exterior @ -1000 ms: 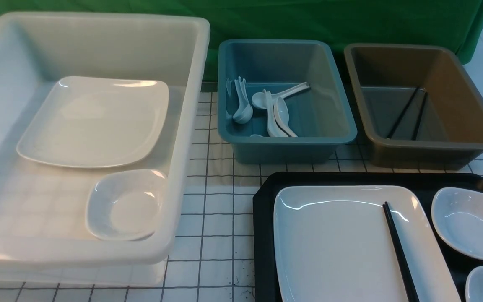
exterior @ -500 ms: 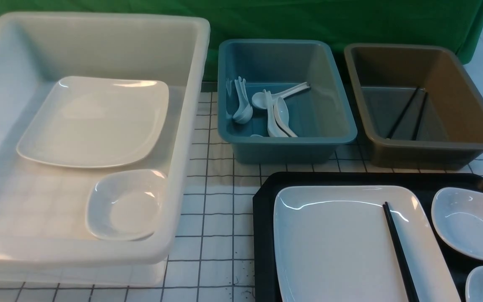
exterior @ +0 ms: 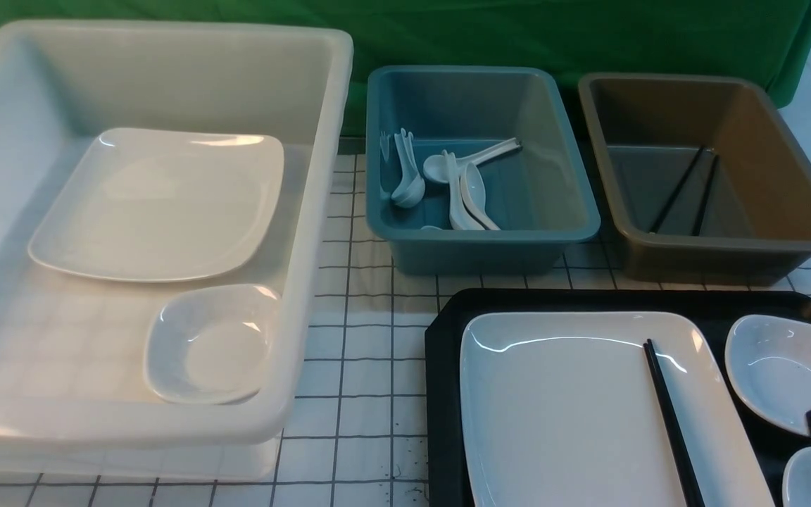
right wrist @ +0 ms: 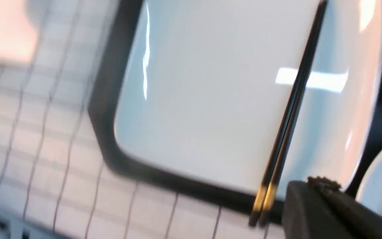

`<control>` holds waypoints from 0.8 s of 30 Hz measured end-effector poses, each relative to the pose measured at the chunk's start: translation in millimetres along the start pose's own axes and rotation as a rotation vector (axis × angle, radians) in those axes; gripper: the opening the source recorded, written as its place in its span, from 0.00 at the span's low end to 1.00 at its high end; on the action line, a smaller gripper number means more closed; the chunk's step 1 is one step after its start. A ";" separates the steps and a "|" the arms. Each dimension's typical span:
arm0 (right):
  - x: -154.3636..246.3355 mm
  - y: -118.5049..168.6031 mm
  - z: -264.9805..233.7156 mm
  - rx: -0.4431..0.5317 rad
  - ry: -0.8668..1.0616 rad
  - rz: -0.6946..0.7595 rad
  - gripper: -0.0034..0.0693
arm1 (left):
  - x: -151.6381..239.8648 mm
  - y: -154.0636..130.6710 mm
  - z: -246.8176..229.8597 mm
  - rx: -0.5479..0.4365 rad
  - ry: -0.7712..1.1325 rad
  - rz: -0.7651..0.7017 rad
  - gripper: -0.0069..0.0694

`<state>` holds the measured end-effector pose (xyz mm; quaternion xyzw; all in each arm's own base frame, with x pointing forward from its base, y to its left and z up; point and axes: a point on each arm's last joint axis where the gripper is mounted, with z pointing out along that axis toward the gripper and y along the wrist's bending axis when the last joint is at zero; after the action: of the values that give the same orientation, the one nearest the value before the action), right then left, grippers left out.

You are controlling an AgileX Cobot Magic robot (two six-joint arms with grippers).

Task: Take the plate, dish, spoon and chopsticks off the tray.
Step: Use the right arm to grab a soup spoon from the plate

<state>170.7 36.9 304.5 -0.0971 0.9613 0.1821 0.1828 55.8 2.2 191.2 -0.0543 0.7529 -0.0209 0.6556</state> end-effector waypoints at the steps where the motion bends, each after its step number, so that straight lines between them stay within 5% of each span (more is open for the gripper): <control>1: -4.5 -5.4 12.5 -0.008 0.070 0.018 0.11 | 0.0 0.0 0.0 0.000 0.000 0.000 0.10; 6: -20.5 -21.2 37.5 0.036 0.091 0.042 0.18 | 0.0 0.0 0.0 0.000 0.000 0.000 0.10; 14: -40.4 -62.8 74.8 0.285 0.064 0.200 0.34 | 0.0 0.0 0.0 0.000 0.000 0.000 0.10; 19: -39.2 -84.2 68.3 0.370 0.035 0.302 0.35 | 0.0 0.0 0.0 0.000 0.000 0.000 0.10; 24: -25.4 -140.7 54.8 0.457 0.009 0.566 0.31 | 0.0 0.0 0.0 0.000 0.000 0.000 0.10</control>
<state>246.9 -67.6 222.6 0.2152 0.9668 0.0055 0.1379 55.8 2.2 191.2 -0.0543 0.7529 -0.0209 0.6556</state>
